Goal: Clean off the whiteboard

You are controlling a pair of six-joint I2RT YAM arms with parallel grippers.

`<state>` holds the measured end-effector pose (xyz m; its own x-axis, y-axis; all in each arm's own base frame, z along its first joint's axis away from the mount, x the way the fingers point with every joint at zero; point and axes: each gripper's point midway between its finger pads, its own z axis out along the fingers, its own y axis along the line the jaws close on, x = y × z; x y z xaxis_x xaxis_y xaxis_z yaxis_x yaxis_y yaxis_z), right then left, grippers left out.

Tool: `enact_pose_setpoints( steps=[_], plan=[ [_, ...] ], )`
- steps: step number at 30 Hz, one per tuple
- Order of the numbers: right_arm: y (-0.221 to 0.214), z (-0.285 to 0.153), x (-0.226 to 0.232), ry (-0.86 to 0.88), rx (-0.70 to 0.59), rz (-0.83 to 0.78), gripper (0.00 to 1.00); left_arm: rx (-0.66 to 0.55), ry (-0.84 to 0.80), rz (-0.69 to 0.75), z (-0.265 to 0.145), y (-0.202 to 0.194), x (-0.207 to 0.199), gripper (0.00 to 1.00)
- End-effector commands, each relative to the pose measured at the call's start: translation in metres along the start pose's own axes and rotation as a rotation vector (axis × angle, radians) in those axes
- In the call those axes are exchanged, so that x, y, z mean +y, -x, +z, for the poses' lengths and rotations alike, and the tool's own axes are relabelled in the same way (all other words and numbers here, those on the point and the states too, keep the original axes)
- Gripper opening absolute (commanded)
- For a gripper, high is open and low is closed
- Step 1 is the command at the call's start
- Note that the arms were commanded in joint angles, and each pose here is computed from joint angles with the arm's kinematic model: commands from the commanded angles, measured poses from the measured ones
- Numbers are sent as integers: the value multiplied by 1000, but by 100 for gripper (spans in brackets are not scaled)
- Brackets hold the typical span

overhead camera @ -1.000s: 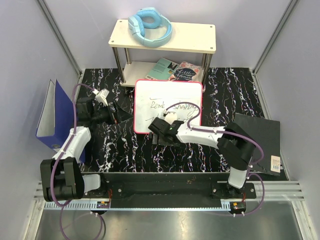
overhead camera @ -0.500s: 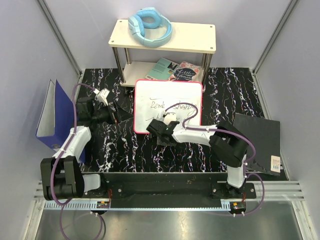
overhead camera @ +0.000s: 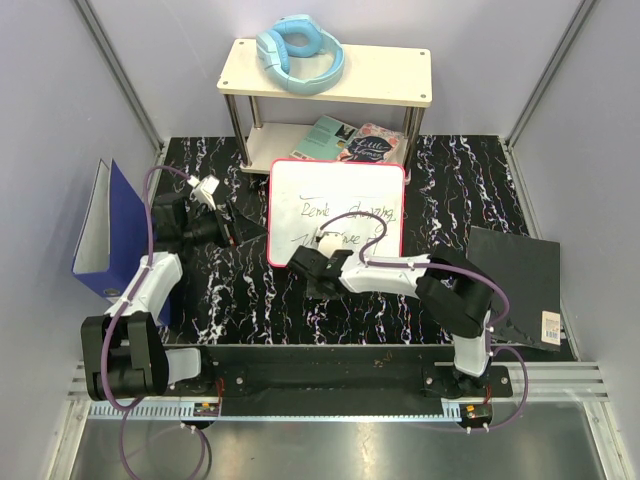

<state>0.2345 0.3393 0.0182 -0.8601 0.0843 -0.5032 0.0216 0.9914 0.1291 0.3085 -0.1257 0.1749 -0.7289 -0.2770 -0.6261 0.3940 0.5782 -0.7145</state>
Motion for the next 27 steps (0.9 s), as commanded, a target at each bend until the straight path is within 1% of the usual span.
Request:
enact_pose_setpoints(
  steps=[1, 2, 4, 5, 6, 11, 13, 18, 22, 27],
  plan=[
    [-29, -6, 3, 22, 97, -13, 52, -9, -46, 22, 1, 6, -6, 99],
    [-27, -6, 3, 18, 88, -19, 57, -8, -46, 21, 1, 6, -6, 99],
    [-22, -6, 7, 23, 74, -26, 64, -4, -48, 13, 1, 5, -6, 99],
    [-22, -5, 4, 5, 72, -34, 69, -3, -49, 13, 1, 5, -5, 99],
    [-20, -4, 5, 2, 69, -37, 71, -2, -49, 8, 1, 5, -5, 99],
    [-16, 5, 7, -30, 44, -44, 70, -9, -60, 21, 2, 7, -7, 99],
    [-11, 8, 8, -39, 24, -50, 67, -7, -61, 18, 2, 6, -6, 99],
    [-10, 13, -2, -89, 7, -62, 63, -2, -60, 15, 3, 5, -5, 99],
    [-3, 12, -14, -127, -43, -37, 60, -1, -65, 23, 3, 5, -5, 99],
    [-2, 18, -20, -151, -44, -35, 61, -2, -50, 33, 3, 5, -2, 99]
  ],
)
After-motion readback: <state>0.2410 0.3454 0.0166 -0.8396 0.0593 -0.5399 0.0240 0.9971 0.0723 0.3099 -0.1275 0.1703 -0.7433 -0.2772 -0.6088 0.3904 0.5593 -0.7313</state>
